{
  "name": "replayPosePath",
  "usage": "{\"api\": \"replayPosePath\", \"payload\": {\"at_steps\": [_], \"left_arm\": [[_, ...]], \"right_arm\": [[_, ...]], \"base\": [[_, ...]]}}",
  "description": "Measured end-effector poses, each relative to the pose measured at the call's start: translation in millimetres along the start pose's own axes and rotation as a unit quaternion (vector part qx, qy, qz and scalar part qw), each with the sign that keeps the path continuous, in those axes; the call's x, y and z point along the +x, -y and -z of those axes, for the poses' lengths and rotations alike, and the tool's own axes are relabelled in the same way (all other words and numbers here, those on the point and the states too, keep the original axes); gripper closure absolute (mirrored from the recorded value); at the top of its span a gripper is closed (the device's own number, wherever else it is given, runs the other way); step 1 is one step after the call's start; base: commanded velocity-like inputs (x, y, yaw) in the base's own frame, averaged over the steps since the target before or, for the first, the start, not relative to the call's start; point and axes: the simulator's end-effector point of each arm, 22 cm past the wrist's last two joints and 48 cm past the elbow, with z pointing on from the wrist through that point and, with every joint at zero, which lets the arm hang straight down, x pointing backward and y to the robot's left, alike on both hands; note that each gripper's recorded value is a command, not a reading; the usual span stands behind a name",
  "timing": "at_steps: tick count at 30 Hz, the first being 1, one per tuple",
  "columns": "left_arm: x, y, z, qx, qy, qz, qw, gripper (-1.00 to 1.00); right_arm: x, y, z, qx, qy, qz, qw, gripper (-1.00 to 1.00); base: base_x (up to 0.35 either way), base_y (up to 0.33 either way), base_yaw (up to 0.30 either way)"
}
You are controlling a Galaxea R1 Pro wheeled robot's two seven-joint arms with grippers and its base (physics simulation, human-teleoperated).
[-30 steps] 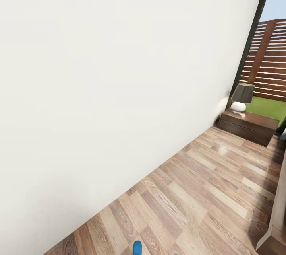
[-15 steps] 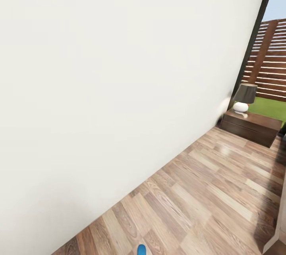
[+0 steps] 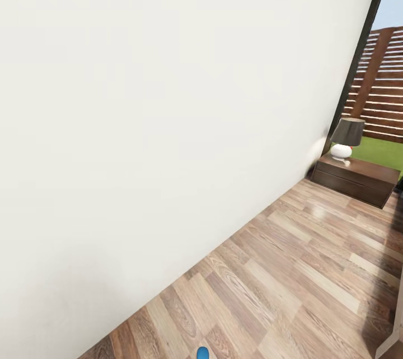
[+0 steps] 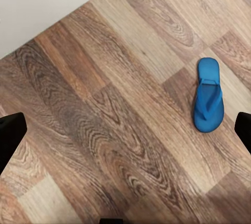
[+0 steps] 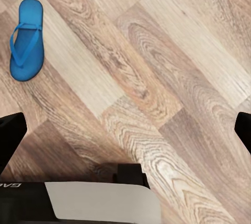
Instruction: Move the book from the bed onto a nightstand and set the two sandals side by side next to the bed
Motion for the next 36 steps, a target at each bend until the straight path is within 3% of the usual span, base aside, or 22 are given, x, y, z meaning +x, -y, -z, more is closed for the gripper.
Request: {"api": "replayPosePath", "payload": {"at_steps": [21, 36], "left_arm": [[0.2, 0.0, 0.0, 0.000, -0.001, 0.000, 1.0000, -1.00], [0.3, 0.1, 0.0, 0.000, -0.001, 0.000, 1.0000, -1.00]], "right_arm": [[-3.2, -0.8, -0.1, -0.002, 0.003, 0.000, 1.0000, -1.00], [-3.2, -0.7, -0.1, -0.001, 0.003, 0.000, 1.0000, -1.00]], "base": [[0.000, 0.002, 0.000], [0.000, 0.171, 0.000]]}}
